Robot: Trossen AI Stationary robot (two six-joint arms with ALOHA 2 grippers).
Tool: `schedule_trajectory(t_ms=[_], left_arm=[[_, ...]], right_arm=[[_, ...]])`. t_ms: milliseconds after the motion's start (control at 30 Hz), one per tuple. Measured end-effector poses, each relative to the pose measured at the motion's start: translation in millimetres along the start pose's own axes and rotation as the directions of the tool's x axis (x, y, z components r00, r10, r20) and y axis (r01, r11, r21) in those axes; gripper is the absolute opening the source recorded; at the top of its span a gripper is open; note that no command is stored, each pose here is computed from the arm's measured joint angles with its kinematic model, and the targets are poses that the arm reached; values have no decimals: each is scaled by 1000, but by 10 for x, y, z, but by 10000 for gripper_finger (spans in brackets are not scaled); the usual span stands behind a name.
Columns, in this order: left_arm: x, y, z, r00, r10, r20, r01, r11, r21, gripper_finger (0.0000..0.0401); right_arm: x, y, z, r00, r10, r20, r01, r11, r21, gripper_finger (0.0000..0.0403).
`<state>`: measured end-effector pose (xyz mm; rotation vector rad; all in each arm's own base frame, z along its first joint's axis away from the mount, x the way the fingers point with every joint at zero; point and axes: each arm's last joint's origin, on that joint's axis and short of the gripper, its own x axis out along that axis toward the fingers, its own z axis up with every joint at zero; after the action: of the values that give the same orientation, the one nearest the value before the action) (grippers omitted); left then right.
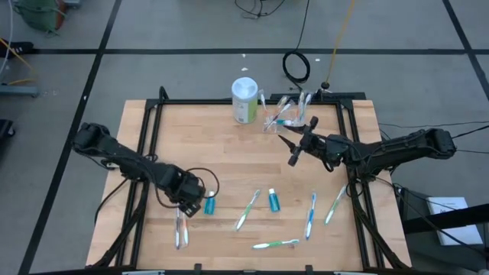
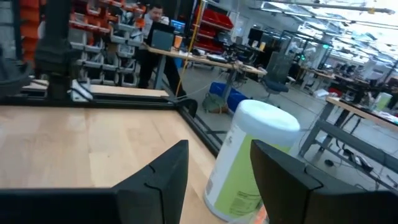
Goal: Pick & Place toothbrushing station
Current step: Put the orange toothbrush into the transparent organizer
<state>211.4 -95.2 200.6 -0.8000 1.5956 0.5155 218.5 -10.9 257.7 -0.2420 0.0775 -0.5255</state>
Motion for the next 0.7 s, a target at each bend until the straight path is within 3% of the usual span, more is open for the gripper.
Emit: schedule_trajectory(t_ms=[167, 367, 567, 700], left_arm=[[46, -65, -144, 997, 19, 73, -18, 1000, -14, 209], [284, -45, -274, 992, -4, 127, 18, 994, -112, 209], [537, 60, -250, 972, -29, 235, 83, 972, -222, 209], [615, 142, -249, 973, 0, 229, 55, 970, -237, 209]], right_arm=[[29, -71, 41, 998, -43, 44, 41, 999, 34, 164], [49, -198, 157, 979, -125, 159, 111, 990, 91, 164], [60, -260, 185, 968, -161, 190, 141, 983, 114, 164], [69, -284, 180, 967, -172, 188, 153, 982, 113, 164]])
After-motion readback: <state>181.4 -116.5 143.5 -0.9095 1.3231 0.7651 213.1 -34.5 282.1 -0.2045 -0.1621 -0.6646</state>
